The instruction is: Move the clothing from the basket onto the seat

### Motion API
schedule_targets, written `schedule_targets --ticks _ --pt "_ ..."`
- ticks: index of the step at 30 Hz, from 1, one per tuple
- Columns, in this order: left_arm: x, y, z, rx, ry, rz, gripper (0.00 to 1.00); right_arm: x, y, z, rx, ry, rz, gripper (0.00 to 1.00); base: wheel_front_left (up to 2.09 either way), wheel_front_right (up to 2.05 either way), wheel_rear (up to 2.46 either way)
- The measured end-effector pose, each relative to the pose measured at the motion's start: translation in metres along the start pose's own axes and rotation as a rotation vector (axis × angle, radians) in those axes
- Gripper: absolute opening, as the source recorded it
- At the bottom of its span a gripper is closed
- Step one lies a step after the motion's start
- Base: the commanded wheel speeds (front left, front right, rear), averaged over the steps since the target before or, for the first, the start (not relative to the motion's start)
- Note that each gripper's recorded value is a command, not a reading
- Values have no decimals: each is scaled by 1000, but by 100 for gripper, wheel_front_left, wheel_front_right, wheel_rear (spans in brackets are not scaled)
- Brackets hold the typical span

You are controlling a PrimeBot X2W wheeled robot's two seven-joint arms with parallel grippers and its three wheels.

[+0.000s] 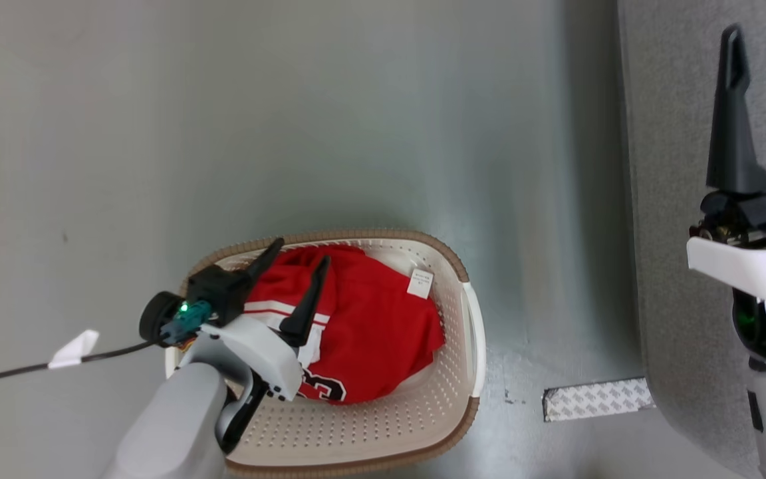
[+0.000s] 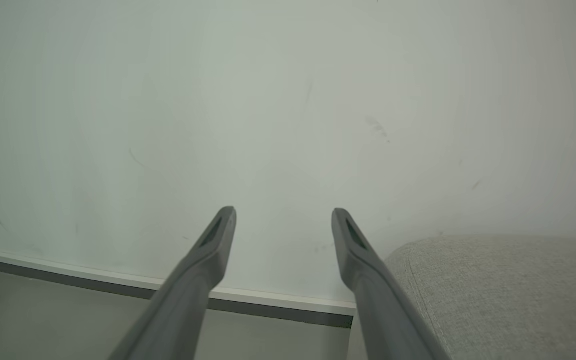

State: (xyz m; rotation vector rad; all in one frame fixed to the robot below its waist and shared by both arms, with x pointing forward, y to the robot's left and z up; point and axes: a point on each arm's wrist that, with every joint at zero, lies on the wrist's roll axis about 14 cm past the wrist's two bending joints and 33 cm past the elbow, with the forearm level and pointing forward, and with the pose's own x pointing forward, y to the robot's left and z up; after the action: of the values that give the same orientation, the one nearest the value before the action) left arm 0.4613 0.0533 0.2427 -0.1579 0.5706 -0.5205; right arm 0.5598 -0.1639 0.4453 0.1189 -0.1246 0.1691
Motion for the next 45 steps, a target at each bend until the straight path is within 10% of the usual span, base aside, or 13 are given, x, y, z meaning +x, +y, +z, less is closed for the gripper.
schedule_targets --ticks 45 --pt "8 -10 -195 288 756 -296 100 8 -37 -28 -75 2 -72 100 0 0 0"
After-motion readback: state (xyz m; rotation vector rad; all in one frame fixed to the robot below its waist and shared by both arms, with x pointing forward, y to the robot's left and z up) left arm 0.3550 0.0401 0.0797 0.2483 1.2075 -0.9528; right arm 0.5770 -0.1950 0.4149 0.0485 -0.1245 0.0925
